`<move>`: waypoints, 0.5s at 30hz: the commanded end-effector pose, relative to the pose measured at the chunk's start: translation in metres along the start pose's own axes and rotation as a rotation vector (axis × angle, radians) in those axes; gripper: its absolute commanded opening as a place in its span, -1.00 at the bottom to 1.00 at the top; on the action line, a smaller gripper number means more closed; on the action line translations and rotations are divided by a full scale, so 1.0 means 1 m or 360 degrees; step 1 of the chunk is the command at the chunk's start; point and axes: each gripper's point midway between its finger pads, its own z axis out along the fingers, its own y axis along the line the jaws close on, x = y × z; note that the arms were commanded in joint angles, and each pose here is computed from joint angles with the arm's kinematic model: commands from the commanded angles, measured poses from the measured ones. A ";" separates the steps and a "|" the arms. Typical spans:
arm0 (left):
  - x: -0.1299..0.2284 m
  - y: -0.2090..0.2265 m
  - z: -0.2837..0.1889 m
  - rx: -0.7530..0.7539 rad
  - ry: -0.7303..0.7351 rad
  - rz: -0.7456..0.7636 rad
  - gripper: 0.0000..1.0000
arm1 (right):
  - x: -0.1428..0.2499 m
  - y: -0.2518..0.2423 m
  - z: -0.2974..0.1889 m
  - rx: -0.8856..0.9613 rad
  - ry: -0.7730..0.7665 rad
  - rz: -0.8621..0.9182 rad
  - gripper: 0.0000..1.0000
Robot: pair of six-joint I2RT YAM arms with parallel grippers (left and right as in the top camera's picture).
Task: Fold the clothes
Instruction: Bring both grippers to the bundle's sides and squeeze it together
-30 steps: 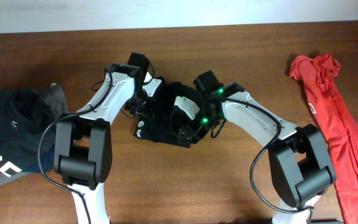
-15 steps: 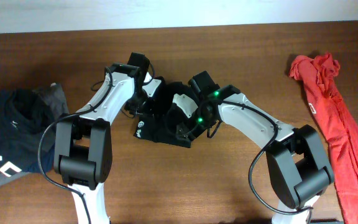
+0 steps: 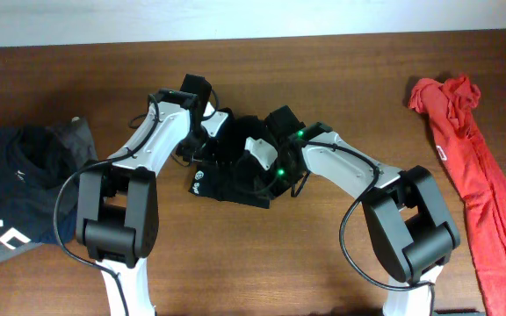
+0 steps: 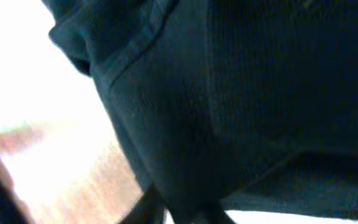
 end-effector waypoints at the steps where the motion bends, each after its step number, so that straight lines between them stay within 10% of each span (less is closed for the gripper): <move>1: 0.006 -0.002 0.006 0.0032 0.0038 0.0020 -0.04 | -0.004 0.017 -0.014 -0.0054 -0.0052 -0.0058 -0.87; 15: 0.006 -0.001 0.006 0.0028 0.0040 0.0019 0.06 | 0.031 -0.001 -0.062 0.0362 0.0093 0.0012 -0.92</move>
